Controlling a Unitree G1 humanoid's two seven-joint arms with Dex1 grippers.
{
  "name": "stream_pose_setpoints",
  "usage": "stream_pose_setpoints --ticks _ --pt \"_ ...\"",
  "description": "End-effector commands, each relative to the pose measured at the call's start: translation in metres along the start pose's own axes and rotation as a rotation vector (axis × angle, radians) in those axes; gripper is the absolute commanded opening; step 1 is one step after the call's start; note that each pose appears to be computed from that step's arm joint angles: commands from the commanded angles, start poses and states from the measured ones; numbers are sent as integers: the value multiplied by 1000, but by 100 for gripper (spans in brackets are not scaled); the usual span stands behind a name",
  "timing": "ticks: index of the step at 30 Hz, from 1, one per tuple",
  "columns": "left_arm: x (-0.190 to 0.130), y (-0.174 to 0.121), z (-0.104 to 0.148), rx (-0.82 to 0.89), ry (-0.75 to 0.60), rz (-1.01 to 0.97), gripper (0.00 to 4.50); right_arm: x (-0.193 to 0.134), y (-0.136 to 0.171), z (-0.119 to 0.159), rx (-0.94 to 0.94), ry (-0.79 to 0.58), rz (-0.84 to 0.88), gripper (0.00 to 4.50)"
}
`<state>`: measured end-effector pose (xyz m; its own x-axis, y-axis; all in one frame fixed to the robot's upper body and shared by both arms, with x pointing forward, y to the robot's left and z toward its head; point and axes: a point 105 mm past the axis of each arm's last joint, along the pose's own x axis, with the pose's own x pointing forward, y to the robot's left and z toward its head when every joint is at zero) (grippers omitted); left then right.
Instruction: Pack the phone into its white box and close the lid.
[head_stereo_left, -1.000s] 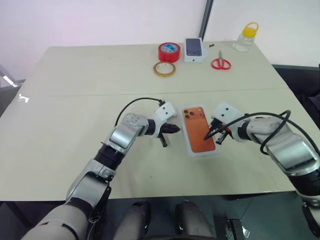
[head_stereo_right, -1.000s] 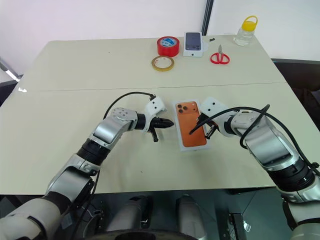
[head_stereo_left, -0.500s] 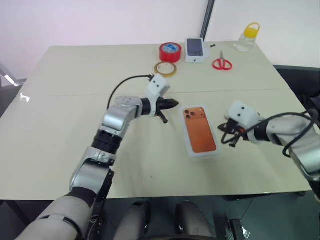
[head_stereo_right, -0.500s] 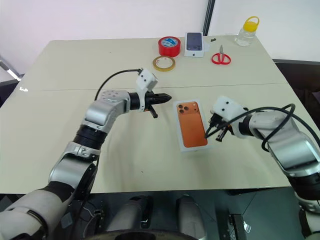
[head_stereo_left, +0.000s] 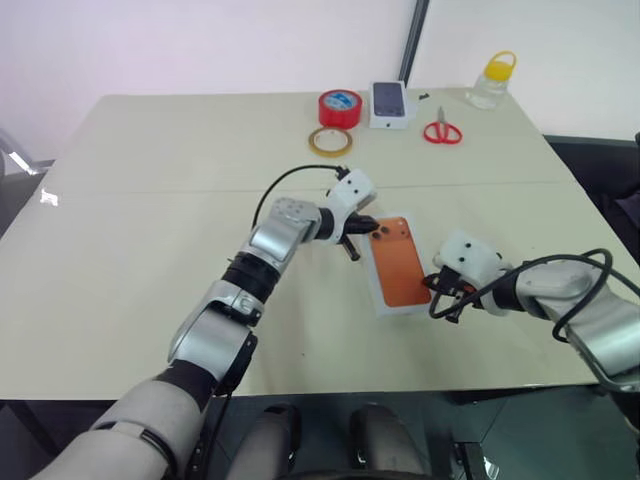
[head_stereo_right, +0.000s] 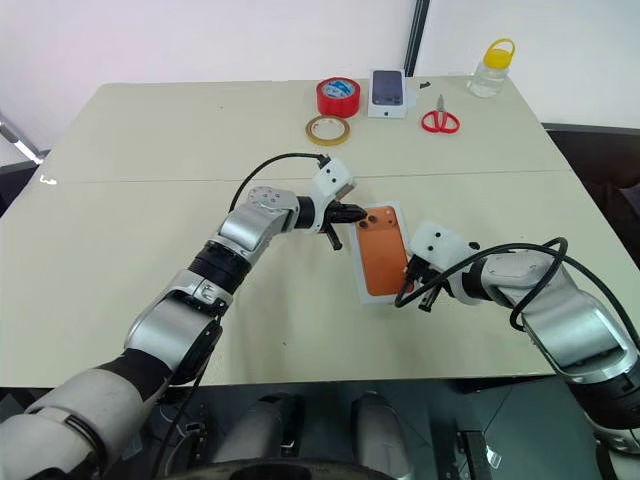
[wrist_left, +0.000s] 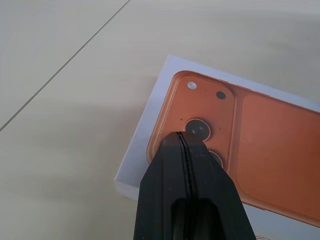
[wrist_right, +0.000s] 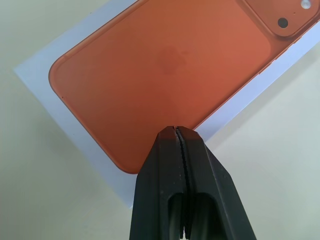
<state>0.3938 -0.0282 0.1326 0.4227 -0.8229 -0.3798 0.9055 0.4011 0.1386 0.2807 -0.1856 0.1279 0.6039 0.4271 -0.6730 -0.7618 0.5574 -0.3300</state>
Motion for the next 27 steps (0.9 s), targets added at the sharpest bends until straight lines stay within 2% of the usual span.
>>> stream_pose_setpoints --ticks 1,5,9,16,20,27 --pt "0 4 -34 -40 105 36 0 3 5 -4 13 10 12 4" --pt "-10 17 -6 -59 -38 87 0 -2 -15 11 40 -72 -66 4" --pt "-37 23 16 -21 -159 63 0 -12 -42 19 103 -110 -162 4" --pt "-69 -1 -5 99 -85 -110 0 -5 -53 -5 103 -3 -197 4" --pt "-65 -16 -17 119 -23 -173 0 2 -42 -8 99 10 -139 4" --pt "-47 -59 -32 166 50 -342 0 7 -20 -8 87 0 -37 4"
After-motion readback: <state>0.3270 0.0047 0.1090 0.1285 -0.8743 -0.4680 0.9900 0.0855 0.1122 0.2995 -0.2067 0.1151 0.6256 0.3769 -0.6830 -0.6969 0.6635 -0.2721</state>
